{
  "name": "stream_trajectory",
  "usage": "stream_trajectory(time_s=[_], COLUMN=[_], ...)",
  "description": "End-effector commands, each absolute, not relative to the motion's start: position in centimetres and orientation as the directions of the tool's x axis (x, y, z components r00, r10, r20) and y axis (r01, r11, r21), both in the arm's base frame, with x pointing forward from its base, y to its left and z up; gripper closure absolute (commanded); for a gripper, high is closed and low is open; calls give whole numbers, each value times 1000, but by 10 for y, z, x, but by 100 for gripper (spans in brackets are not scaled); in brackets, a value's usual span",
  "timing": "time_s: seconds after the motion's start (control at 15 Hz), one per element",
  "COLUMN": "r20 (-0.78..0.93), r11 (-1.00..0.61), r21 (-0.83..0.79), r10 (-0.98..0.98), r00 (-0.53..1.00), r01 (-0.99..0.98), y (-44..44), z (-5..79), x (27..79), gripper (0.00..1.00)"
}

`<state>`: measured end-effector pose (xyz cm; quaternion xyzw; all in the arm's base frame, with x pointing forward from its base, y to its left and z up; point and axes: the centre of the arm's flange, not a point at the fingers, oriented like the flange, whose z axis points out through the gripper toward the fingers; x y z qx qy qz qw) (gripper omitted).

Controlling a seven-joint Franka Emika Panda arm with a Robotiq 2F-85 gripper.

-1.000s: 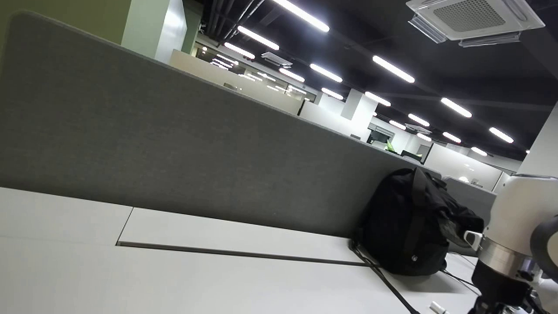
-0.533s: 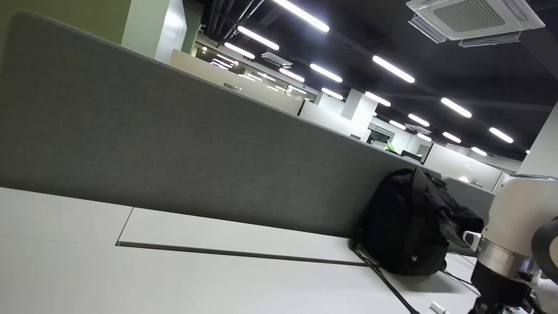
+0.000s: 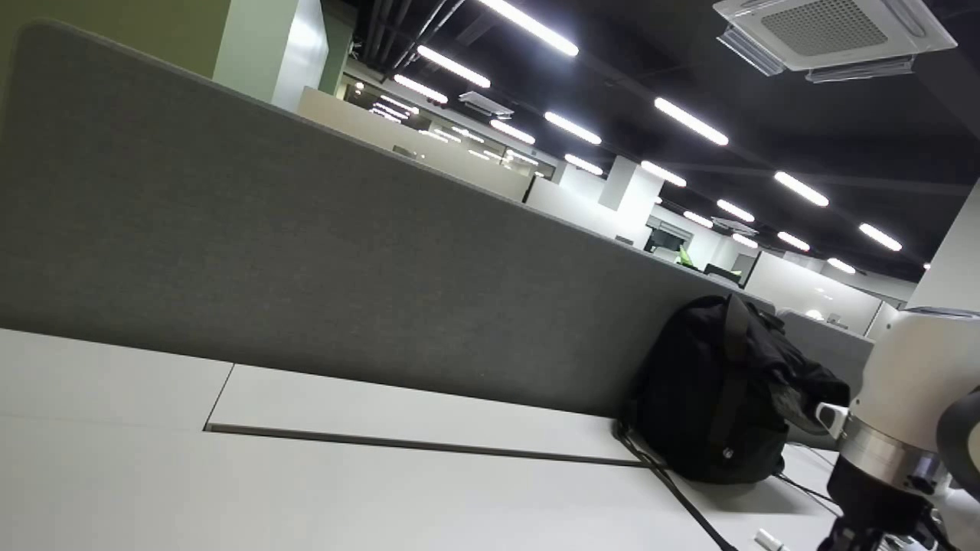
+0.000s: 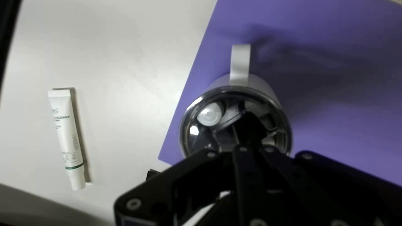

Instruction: Open the lid of the thermos cup

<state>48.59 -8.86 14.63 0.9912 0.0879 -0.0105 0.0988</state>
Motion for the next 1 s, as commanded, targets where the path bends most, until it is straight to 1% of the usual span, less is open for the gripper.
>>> stream_trajectory(time_s=[0.0,0.2,0.4,0.73,0.93], r20=[-27,-15,15,-22,-35], r11=[-962,-966,-981,-990,-991], r21=[226,211,140,42,22], r10=[153,153,138,132,132], r00=[988,988,990,991,991], r01=[155,152,134,133,133], y=[-94,-95,-95,-96,-100], z=[129,134,161,196,218], x=[490,491,492,490,487], gripper=[100,100,100,100,100])
